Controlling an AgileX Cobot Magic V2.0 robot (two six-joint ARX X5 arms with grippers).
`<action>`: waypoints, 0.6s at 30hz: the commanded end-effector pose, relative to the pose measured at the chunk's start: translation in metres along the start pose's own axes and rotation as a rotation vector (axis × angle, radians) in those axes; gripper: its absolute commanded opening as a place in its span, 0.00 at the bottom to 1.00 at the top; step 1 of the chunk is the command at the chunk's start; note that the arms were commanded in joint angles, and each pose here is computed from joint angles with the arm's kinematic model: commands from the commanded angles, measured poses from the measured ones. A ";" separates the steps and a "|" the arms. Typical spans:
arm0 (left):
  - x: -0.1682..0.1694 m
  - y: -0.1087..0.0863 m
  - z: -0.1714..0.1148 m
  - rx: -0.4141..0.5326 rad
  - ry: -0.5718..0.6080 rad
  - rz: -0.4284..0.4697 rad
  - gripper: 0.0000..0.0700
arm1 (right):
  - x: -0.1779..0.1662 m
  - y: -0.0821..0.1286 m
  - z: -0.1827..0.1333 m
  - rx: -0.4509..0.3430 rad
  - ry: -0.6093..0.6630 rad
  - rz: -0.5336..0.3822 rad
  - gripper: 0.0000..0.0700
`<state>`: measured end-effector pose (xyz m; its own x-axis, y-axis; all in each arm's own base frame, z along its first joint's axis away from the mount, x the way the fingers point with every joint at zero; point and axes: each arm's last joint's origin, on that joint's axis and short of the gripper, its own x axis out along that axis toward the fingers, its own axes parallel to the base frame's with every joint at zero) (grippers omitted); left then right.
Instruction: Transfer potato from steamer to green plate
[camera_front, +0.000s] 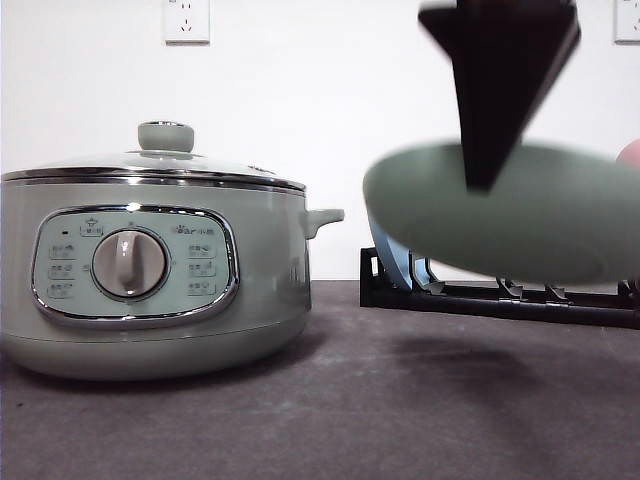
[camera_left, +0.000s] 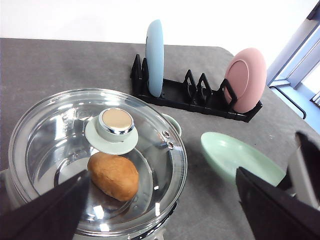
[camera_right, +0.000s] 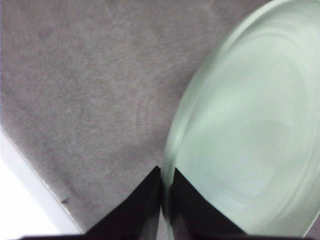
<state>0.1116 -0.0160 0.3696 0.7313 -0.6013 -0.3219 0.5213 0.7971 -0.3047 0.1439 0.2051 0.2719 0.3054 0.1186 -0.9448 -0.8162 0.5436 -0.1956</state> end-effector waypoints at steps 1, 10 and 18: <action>-0.003 -0.003 0.006 0.036 -0.023 -0.008 0.85 | 0.009 0.008 0.003 0.006 -0.002 -0.009 0.01; -0.003 -0.003 0.006 0.036 -0.023 -0.008 0.85 | 0.047 0.032 0.004 -0.054 0.058 -0.007 0.01; -0.003 -0.003 0.006 0.034 -0.021 -0.008 0.85 | 0.081 0.046 0.009 -0.085 0.172 -0.007 0.01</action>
<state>0.1116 -0.0160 0.3698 0.7318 -0.6014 -0.3206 0.5219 0.7971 -0.3038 0.1367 0.2421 0.1951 0.2378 -0.0165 -0.9712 -0.8581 0.4649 -0.2180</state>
